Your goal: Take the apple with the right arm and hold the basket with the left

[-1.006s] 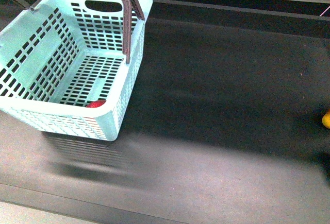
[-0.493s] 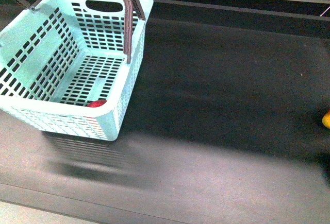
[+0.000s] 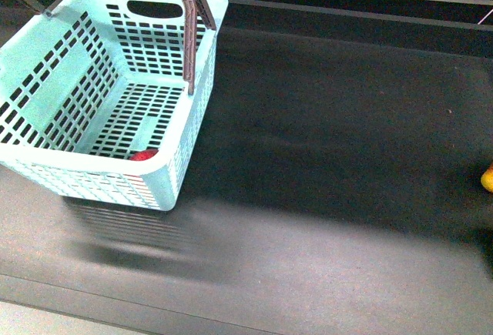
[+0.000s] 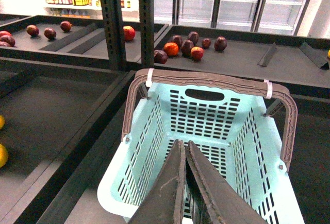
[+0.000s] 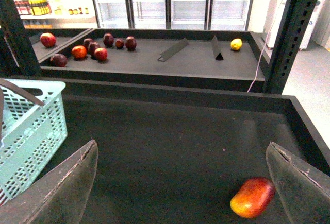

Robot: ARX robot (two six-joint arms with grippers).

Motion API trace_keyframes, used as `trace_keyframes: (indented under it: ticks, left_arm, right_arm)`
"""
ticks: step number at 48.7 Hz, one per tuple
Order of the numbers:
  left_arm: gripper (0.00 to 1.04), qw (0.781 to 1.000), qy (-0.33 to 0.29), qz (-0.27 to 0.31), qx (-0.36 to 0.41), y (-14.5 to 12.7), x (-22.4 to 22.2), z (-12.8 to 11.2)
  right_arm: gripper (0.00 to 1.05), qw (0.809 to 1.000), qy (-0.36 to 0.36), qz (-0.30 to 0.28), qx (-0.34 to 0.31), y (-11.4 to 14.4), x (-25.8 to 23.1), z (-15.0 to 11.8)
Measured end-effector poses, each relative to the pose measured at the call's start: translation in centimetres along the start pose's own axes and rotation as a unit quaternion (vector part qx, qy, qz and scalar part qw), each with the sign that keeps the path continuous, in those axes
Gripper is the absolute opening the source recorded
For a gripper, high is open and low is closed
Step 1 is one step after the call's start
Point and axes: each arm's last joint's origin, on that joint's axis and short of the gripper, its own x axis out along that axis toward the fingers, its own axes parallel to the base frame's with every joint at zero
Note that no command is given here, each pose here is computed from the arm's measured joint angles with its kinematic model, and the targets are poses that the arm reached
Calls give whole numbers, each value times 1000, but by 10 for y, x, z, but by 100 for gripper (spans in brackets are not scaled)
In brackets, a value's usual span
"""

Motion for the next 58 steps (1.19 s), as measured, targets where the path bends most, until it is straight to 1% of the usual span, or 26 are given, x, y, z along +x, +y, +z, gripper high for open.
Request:
trace_keyframes:
  ticks: [33,58]
  left_arm:
    - [3,1000,-15,0,0,0,-33,8]
    - [3,1000,-16,0,0,0,-46,8]
  right_arm:
    - [96,1000,0,0,0,0,0,0]
    - [96,1000,0,0,0,0,0,0]
